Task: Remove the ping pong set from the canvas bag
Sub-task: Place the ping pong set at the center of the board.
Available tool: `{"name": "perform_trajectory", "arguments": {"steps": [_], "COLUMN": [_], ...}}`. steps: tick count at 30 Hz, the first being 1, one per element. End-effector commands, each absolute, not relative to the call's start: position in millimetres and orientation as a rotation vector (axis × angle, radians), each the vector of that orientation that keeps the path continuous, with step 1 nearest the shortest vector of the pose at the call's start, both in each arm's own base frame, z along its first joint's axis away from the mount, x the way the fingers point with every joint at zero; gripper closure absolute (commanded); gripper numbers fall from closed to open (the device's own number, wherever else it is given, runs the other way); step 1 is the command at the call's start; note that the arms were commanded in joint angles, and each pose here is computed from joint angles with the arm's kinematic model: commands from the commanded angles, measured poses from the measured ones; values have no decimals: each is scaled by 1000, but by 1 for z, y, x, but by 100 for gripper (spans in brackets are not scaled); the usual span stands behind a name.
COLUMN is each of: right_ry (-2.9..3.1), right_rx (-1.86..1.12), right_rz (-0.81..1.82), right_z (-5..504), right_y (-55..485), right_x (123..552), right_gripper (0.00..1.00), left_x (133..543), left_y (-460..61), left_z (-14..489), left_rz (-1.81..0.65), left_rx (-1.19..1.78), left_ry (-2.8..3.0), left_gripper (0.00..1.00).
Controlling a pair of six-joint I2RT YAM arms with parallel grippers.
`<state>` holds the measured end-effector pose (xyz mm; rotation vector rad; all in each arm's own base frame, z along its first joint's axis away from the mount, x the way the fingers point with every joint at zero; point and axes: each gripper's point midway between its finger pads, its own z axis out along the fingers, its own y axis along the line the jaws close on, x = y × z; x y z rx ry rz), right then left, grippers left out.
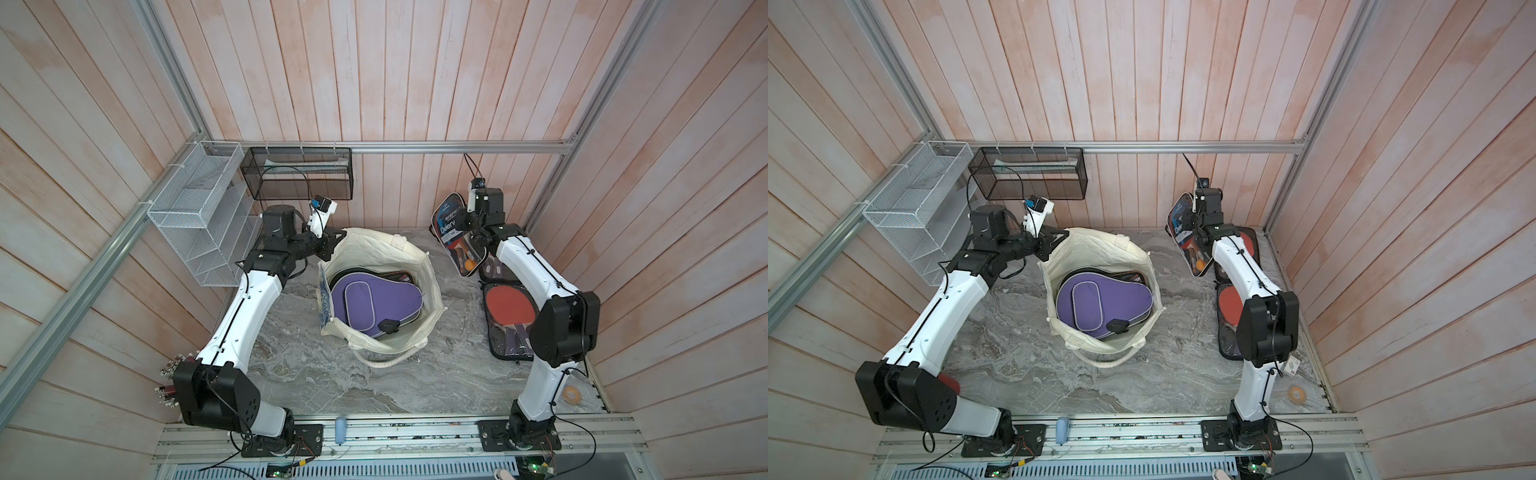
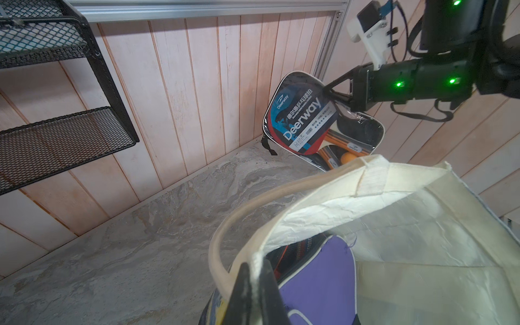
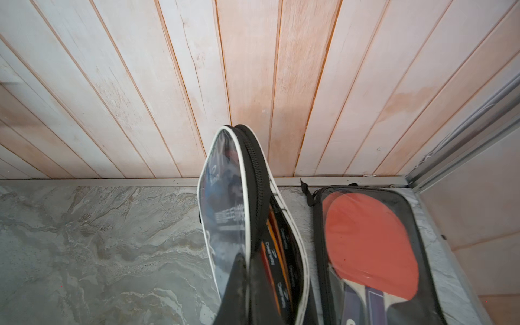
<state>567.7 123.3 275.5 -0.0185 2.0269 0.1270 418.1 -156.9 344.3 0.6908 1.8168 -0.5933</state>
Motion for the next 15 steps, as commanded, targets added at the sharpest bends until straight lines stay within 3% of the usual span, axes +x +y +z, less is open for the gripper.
{"name": "perform_trajectory", "arguments": {"steps": [1,15], "right_ry": [1840,1859], "right_rx": [44,170], "right_rz": [267,470], "right_z": [329,283], "right_y": [135,142], "right_x": [591,633], "right_gripper": [100,100], "left_x": [406,411], "left_y": [-164,-167], "left_z": [396,387], "left_rz": [-587,-605], "left_rx": [735,737], "left_ry": [1621,1640], "left_gripper": [100,100]}}
